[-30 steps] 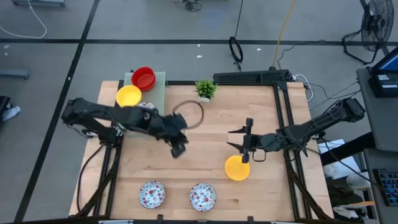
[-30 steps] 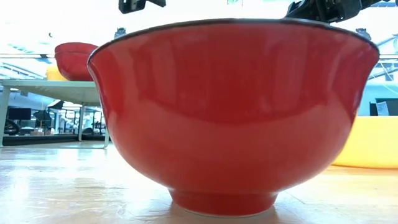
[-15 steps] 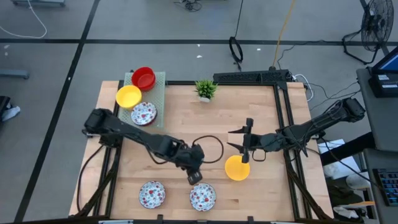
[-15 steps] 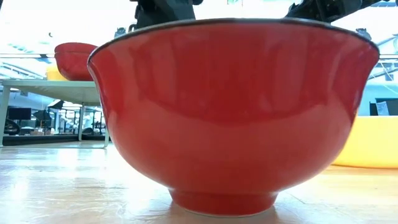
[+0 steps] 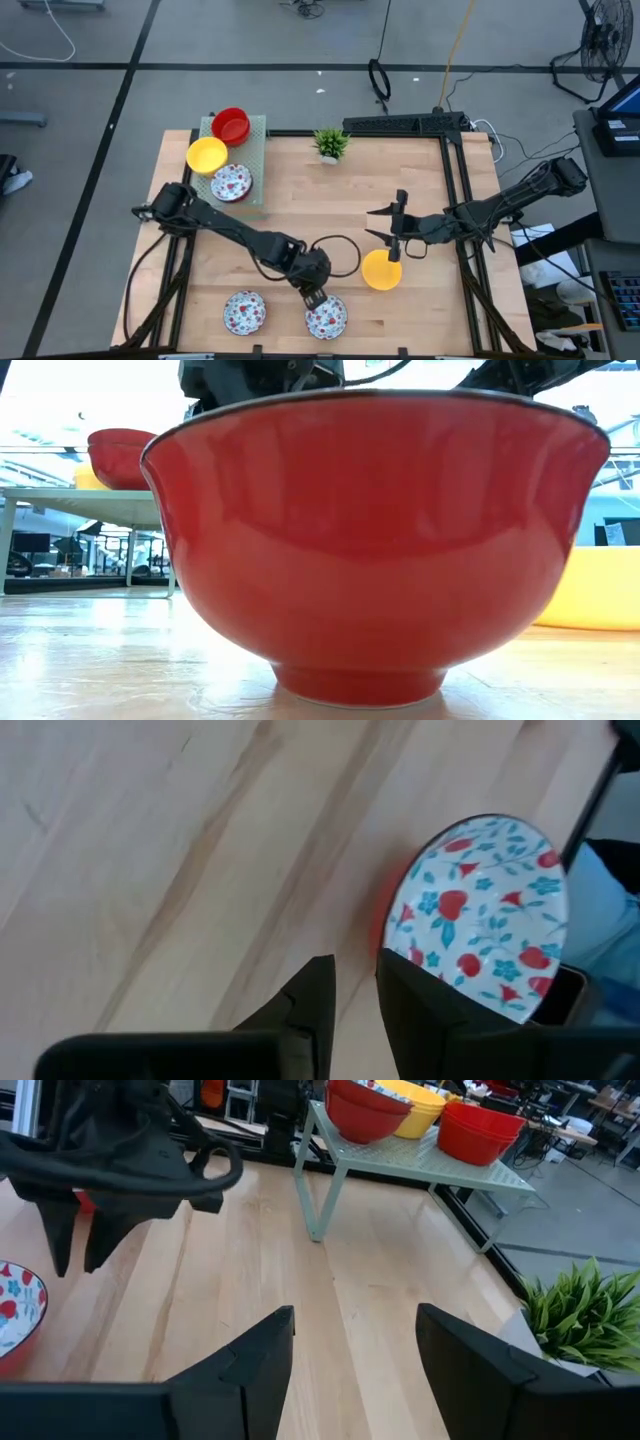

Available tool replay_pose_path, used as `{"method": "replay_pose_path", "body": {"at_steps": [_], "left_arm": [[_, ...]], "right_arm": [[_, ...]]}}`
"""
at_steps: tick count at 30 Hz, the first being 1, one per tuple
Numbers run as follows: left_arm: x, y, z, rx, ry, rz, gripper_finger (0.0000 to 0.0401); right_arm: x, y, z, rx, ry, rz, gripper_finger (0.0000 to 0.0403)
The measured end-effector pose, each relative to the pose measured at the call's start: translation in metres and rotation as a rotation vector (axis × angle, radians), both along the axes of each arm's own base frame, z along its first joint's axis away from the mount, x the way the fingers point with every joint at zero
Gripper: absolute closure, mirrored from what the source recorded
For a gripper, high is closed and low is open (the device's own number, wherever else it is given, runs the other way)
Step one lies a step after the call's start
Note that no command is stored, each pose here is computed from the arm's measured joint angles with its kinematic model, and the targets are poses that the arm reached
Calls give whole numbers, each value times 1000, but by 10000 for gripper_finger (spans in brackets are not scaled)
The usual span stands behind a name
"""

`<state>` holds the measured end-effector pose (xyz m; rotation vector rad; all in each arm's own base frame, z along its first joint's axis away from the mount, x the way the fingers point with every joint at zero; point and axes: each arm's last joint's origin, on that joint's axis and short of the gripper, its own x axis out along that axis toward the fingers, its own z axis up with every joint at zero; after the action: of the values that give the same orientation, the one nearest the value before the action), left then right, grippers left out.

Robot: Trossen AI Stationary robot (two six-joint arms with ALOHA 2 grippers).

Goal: Pick & Place Mini bowls
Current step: Stack the red and white bowl on the red and white bowls on the shelf

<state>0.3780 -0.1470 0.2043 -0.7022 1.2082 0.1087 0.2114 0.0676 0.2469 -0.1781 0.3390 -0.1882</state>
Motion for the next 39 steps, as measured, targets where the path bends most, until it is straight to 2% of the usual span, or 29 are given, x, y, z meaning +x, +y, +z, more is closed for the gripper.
{"method": "replay_pose_path", "body": {"at_steps": [9, 15, 19, 25, 29, 39], "left_arm": [[5, 2, 2, 15, -71, -81, 289], [9, 0, 5, -40, -105, -47, 297], [10, -8, 8, -56, -146, -71, 272], [10, -7, 7, -4, -163, -72, 199], [12, -8, 1, 26, -160, -90, 166], [13, -17, -29, 105, -99, -174, 155]], "right_arm": [[0, 0, 0, 0, 0, 0, 204], [0, 0, 0, 1, 0, 1, 204], [0, 0, 0, 1, 0, 1, 204], [0, 0, 0, 2, -1, 1, 204], [0, 0, 0, 18, -4, -5, 204], [-1, 0, -3, 21, 4, -7, 204]]}}
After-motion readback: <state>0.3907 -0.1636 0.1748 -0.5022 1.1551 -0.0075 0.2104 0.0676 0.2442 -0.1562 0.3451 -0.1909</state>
